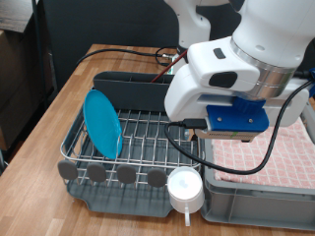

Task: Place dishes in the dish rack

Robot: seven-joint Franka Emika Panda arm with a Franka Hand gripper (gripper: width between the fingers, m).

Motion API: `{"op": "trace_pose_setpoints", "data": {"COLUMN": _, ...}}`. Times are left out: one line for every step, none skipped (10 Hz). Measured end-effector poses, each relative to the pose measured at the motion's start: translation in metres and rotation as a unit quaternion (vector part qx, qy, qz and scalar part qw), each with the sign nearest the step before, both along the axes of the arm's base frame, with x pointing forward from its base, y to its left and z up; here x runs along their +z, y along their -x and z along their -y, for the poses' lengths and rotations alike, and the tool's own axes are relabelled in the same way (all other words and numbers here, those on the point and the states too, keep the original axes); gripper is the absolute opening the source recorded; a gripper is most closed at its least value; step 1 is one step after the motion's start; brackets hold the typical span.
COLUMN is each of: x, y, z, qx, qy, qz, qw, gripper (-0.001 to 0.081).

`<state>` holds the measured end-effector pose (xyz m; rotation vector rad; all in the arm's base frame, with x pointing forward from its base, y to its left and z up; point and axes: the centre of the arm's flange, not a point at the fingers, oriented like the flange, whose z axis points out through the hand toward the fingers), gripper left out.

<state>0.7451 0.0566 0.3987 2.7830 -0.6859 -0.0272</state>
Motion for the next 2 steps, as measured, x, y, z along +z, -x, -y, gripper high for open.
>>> {"op": "trace_pose_setpoints", "data": {"x": 0.0044, "y": -0.0001, "z": -0.0043, "qx": -0.001, "qy": 0.006, "qz": 0.006, "qw": 1.0, "gripper": 0.0803}}
{"op": "trace_pose_setpoints", "data": {"x": 0.0082, "y": -0.0002, "z": -0.0089, "qx": -0.003, "qy": 0.01, "qz": 0.011, "qw": 0.9999, "gripper": 0.0803}}
